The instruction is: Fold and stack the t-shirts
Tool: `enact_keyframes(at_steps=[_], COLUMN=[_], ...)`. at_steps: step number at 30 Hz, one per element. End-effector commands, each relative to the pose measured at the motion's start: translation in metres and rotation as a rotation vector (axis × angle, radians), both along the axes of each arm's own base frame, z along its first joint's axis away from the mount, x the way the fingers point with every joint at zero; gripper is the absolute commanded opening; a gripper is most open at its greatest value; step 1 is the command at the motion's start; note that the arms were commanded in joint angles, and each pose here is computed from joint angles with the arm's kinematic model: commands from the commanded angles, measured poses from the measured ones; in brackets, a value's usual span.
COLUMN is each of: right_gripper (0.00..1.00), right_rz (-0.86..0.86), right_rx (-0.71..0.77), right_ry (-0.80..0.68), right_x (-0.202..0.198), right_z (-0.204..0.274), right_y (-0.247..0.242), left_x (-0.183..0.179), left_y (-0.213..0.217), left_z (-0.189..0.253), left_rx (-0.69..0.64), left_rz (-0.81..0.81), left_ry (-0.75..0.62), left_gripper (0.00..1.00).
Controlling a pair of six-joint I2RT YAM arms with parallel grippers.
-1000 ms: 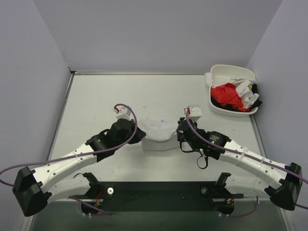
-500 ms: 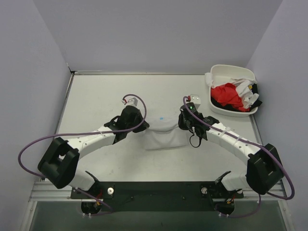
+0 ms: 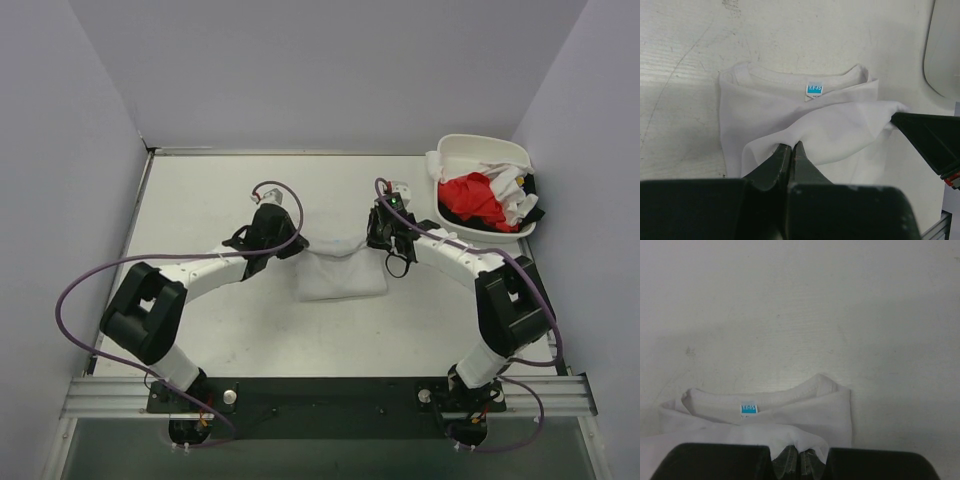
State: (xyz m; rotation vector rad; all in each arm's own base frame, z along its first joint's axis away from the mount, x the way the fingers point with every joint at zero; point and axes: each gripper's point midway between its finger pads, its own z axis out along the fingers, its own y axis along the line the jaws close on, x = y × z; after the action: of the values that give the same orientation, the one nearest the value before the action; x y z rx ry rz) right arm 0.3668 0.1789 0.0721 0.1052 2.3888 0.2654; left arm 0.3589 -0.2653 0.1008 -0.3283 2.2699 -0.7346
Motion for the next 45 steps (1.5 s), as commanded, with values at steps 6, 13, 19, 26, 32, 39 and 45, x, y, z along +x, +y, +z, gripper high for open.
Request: enact_keyframes(at_steps=[6,13,19,26,32,39,45], right_gripper=[0.77,0.99,1.00,1.00,1.00,1.00,1.00], right_rz=[-0.015,-0.037,-0.018,0.066,0.158,0.189,0.191], right_rx=[0.025,0.015,0.028,0.175,0.333,0.477,0.558], right_ry=[-0.030,-0.108,-0.181,-0.123,-0.060,0.036,0.141], right_x=[0.043,0.051,0.029,0.014,0.034,0.043,0.023], right_z=[0.008,0.028,0.067,0.080,0.085,0.083,0.084], right_y=[0.007,0.000,-0.002,0.031,0.068,0.093,0.101], left_x=[0.016,0.027,0.012,-0.036,-0.064,-0.081,-0.092], left_y=[0.007,0.013,-0.004,-0.060,-0.083,-0.081,-0.077], left_z=[-0.006,0.019,0.081,0.103,0.094,0.071,0.042], left_rx=[-0.007,-0.026,-0.103,-0.166,-0.400,-0.441,-0.448], left_rz=[0.050,0.085,0.018,-0.111,-0.236,-0.302,-0.362], left_ry=[-0.010,-0.080,-0.150,-0.146,-0.161,-0.200,-0.196], left_gripper=[0.44,0.94,0.95,0.96,0.97,0.97,0.97])
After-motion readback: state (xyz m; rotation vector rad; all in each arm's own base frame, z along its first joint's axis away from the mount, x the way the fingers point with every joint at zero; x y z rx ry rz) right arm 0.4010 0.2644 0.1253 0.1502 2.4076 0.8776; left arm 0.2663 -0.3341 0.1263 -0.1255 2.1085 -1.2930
